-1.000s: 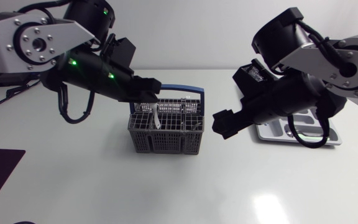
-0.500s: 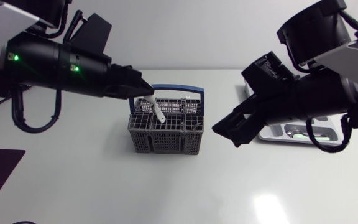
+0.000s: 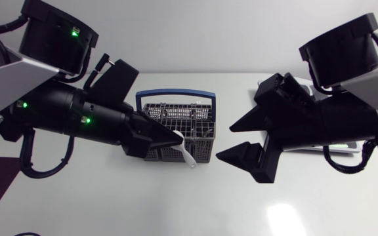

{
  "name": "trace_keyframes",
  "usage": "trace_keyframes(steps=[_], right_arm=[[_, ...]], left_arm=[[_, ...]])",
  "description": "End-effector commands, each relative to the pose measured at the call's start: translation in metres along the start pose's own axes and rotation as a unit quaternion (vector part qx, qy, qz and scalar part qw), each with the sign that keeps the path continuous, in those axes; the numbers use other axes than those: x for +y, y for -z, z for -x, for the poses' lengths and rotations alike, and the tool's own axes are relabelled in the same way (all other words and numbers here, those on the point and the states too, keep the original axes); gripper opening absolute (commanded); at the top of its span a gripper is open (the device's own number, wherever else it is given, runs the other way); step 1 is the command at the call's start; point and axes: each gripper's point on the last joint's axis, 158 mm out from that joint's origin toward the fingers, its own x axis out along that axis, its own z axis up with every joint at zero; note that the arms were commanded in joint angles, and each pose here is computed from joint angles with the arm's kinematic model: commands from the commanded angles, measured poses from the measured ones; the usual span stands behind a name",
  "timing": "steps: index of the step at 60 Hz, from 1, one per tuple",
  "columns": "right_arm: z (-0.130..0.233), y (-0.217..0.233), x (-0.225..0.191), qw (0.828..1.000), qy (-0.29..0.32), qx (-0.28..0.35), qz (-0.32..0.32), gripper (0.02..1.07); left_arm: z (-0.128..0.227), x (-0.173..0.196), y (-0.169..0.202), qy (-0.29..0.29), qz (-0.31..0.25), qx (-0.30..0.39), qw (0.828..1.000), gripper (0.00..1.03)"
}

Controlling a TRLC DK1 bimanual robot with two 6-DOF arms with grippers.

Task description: Unload the cutlery basket into the drawer organizer.

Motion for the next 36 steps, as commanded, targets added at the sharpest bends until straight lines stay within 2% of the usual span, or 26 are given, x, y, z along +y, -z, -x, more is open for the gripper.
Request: trace_keyframes(steps=[1, 7, 24, 36], right_arm=[[-0.013, 0.011, 0.014, 0.999, -0.023, 0.008, 0.027, 0.93], [-0.019, 0.011, 0.029, 0.998, -0.042, 0.004, 0.048, 0.87], [-0.023, 0.006, 0.056, 0.993, -0.076, -0.015, 0.083, 0.78], [-0.025, 0.0, 0.067, 0.991, -0.088, -0.028, 0.095, 0.59]], left_arm=[[-0.001, -0.015, 0.006, 0.025, -0.024, 0.002, 0.999, 0.04], [-0.002, -0.024, 0.007, 0.042, -0.03, 0.004, 0.999, 0.04], [-0.006, -0.036, 0.01, 0.057, -0.043, 0.01, 0.997, 0.04], [-0.008, -0.04, 0.01, 0.062, -0.048, 0.012, 0.997, 0.04]])
